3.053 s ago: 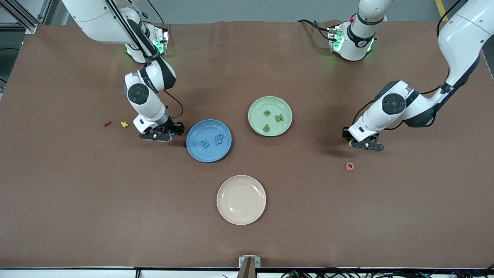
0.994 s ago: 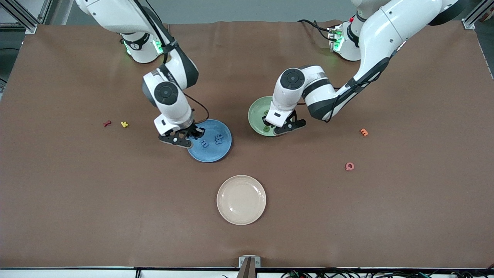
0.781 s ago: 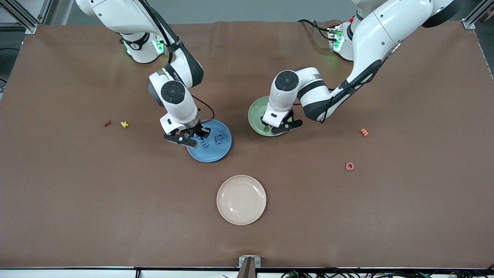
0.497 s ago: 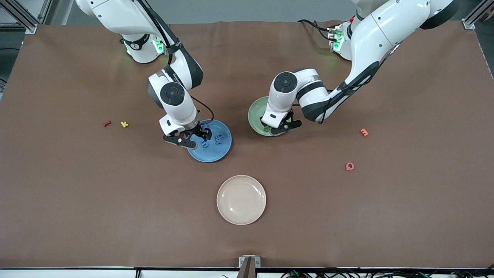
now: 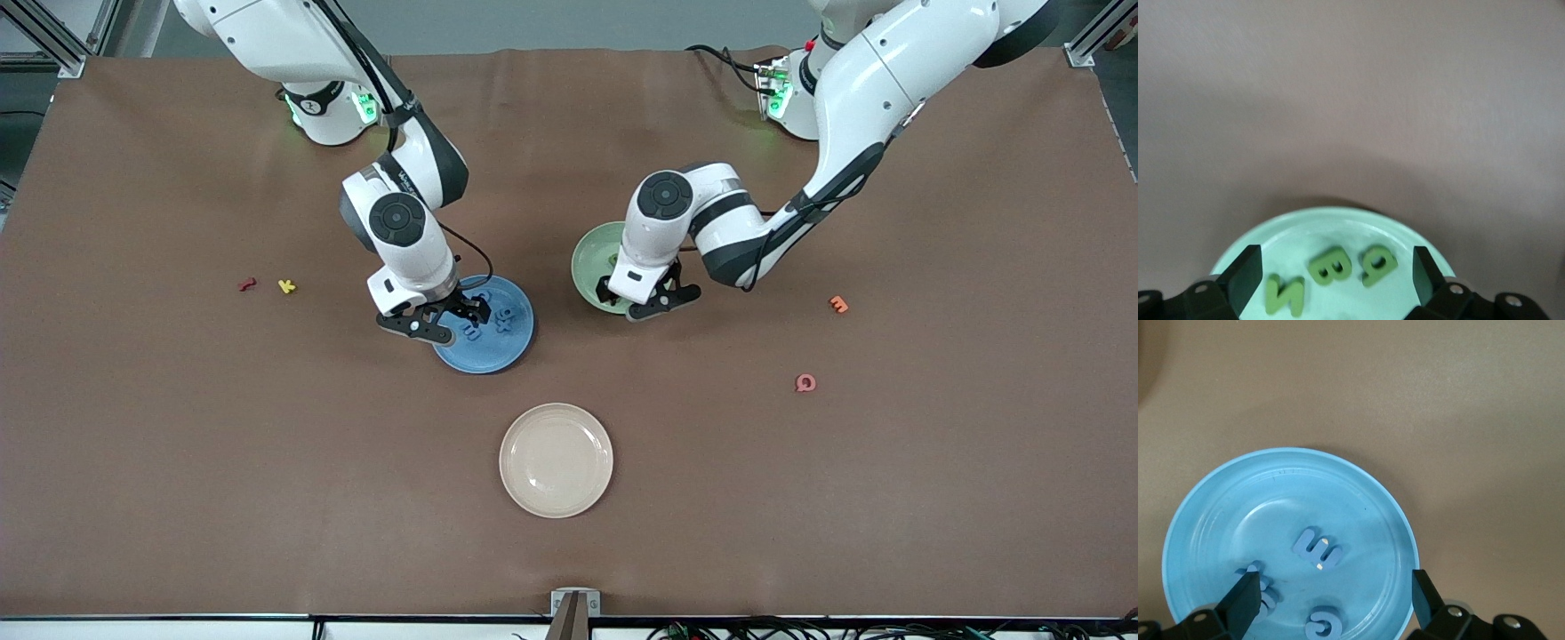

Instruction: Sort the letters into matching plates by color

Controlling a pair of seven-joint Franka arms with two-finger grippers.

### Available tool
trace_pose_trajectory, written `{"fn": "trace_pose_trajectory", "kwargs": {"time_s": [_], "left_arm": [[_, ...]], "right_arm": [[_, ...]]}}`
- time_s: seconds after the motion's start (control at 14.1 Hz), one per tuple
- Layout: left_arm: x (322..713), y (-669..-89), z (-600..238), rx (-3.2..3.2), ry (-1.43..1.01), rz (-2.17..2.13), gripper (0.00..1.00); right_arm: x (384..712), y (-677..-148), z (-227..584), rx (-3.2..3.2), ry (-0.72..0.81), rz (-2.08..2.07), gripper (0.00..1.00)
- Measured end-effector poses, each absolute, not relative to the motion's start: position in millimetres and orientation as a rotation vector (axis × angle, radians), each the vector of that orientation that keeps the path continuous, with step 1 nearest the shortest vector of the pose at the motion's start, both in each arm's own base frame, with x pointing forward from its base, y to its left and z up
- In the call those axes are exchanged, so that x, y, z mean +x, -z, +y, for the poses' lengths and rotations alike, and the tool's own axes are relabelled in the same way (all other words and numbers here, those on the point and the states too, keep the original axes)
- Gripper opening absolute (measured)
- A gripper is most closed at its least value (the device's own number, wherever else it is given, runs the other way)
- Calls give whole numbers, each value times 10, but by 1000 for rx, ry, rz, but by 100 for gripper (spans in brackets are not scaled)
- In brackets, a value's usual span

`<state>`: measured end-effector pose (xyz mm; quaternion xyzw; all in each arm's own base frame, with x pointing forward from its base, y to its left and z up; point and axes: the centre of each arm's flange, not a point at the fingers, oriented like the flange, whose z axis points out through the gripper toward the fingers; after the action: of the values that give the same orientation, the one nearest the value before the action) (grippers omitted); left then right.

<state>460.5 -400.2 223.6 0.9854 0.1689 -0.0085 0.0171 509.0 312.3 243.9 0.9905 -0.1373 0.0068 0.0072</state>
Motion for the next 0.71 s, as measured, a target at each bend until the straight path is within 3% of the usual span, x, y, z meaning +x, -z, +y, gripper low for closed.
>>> {"fn": "trace_pose_trajectory", "kwargs": {"time_s": [0.21,0.36,0.5,0.71], "left_arm": [[4867,-2386,-3677,3128,-1,378,99],[5040,-2612,-3416,3151,-7,285,99],[5208,-2893,-3155,3130,-20,262,99],[5399,-3194,-2828,3099,-47,313,99]], "right_arm": [[5205,-2491,3024,3088,2,-347,100],[5480,-2704,2633,3044,100,-267,100],[5811,-3168,2092,3022,177,-210,100],[6040,-3898,1415,3015,249,-146,100]]}}
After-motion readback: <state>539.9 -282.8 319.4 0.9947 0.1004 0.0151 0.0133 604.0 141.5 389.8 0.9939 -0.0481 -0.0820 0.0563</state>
